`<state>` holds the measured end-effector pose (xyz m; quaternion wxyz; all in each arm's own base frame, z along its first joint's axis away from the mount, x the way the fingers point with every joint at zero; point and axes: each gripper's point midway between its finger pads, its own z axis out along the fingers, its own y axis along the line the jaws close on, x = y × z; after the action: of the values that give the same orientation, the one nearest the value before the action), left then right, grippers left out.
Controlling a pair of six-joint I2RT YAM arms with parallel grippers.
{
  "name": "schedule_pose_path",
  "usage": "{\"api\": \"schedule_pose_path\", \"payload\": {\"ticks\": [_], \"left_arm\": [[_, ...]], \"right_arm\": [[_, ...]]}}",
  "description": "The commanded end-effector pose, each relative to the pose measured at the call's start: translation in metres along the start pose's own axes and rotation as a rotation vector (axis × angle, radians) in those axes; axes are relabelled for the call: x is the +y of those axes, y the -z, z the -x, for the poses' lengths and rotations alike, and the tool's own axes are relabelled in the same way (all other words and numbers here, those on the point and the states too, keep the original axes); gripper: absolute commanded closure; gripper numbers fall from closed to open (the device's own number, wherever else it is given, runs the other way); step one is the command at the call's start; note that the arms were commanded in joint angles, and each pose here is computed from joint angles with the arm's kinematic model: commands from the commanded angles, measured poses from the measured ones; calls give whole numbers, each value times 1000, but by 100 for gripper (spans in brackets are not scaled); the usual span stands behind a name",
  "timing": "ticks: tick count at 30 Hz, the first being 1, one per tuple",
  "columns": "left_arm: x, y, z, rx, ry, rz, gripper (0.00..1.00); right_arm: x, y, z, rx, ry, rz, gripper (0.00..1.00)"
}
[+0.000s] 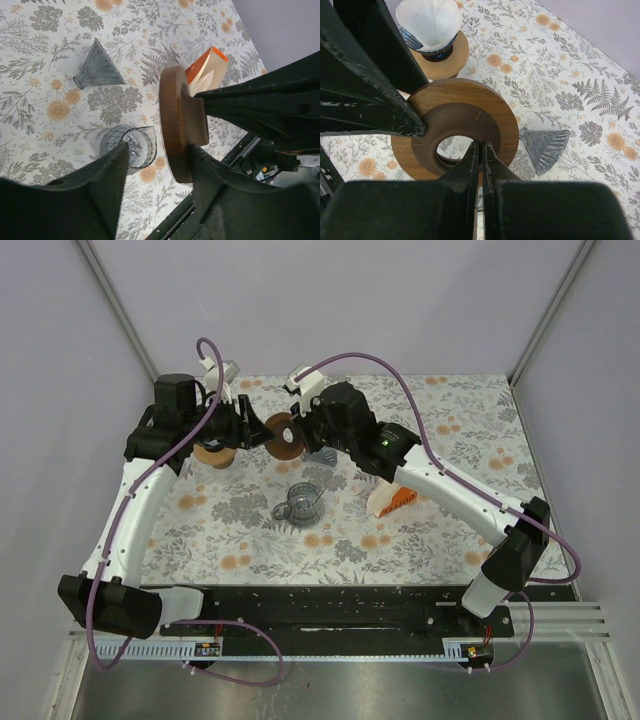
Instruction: Place the coffee filter in the dripper
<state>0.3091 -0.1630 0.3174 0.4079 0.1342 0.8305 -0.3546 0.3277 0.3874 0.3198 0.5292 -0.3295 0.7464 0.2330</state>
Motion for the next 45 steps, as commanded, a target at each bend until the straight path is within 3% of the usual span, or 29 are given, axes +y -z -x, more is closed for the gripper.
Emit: {"api": "schedule_pose_path", "payload": {"ticks": [1, 5, 8, 13, 14, 18, 22, 26, 29, 33, 36, 42, 45], "left_arm": [[-2, -9, 0, -5, -1, -44, 53], [-14, -14, -10, 36, 24, -152, 75], [-27, -16, -18, 68, 50, -252, 97], [-25, -18, -24, 80, 29, -262, 100], [-23, -18, -25, 81, 14, -251, 100], [-7, -11, -10, 60, -138, -123, 100], [22, 13, 28, -6, -421, 132, 100], [22, 41, 49, -15, -772, 288, 100], [29, 57, 47, 65, -1051, 405, 100], [51, 77, 36, 233, -1352, 549, 100], [50, 88, 32, 264, -1631, 632, 100], [-8, 96, 31, -57, -2219, 708, 100], [-27, 92, 14, -220, -2425, 725, 100]], "right_arm": [[0, 18, 47, -151, 5, -5, 100], [8, 15, 45, -158, 13, 39, 100], [8, 13, 41, -163, 25, 43, 100], [9, 10, 30, -151, 35, 51, 100], [8, 9, 27, -144, 38, 48, 95], [5, 18, 16, -116, 57, 42, 52], [-2, 34, 9, -76, 35, 63, 31], [-23, 52, 8, -47, -130, 140, 22], [-35, 63, 17, -57, -251, 217, 18], [-33, 72, 34, -53, -293, 258, 13], [-24, 75, 44, -47, -338, 304, 10], [2, 73, 57, -54, -480, 472, 5], [12, 65, 52, -31, -557, 541, 11]]}}
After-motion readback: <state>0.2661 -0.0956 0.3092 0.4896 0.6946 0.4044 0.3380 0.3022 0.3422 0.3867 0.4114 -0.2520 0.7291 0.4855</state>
